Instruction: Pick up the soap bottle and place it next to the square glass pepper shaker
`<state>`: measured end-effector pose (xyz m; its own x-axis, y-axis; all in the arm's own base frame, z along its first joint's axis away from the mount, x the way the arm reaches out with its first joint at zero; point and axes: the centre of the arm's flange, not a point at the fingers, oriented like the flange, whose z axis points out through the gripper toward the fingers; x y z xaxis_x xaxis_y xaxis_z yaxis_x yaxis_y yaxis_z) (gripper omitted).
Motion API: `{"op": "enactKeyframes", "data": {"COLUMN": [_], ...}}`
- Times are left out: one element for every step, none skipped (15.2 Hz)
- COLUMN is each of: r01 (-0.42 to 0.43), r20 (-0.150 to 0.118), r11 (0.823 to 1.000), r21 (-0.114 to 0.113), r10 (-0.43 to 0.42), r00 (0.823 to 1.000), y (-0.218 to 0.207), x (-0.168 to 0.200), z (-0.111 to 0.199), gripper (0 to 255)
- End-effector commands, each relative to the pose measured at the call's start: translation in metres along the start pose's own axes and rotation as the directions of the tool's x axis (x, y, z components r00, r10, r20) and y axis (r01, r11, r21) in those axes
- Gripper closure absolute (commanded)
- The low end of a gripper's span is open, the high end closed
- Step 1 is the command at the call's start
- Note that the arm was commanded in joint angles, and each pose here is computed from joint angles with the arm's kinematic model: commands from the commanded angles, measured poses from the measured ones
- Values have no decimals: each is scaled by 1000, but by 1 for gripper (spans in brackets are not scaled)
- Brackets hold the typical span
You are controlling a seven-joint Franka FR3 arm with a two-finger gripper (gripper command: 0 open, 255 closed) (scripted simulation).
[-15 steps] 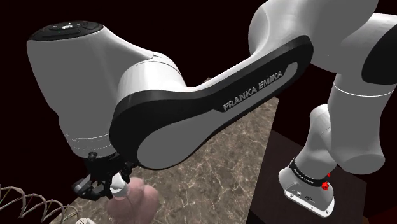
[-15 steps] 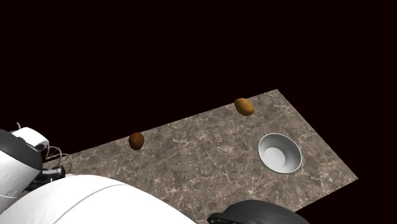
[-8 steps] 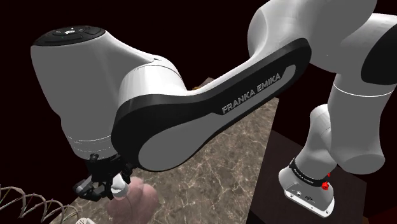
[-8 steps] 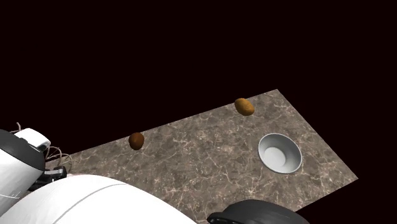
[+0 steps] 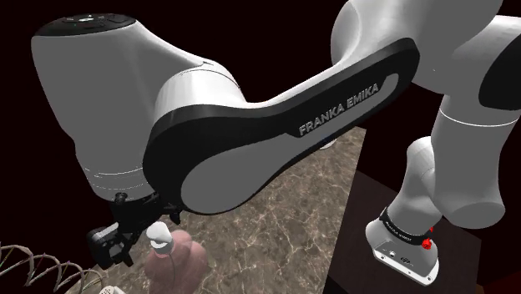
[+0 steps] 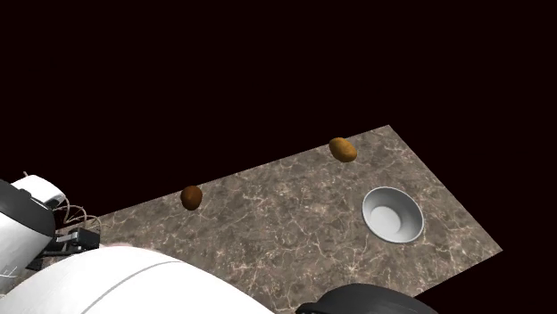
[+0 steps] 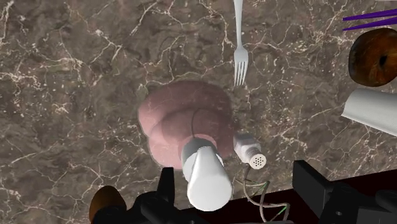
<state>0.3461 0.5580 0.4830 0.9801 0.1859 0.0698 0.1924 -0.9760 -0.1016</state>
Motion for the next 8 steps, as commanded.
{"op": "enactKeyframes", "data": {"r01": [0,0,0,0,0,0,0,0], "r20": [0,0,0,0,0,0,0,0], "r11": [1000,1000,1000,1000,1000,1000,1000,1000], "r21": [0,0,0,0,0,0,0,0], "r10": [0,0,0,0,0,0,0,0], "r00": [1000,1000,1000,1000,1000,1000,1000,1000], "y": [-1,-1,-1,-1,-1,-1,-1,-1], "x": [1,1,1,1,1,1,1,1], "z": [-24,-34,-34,-34,-34,-34,-34,-34], "gripper": [0,0,0,0,0,0,0,0]}}
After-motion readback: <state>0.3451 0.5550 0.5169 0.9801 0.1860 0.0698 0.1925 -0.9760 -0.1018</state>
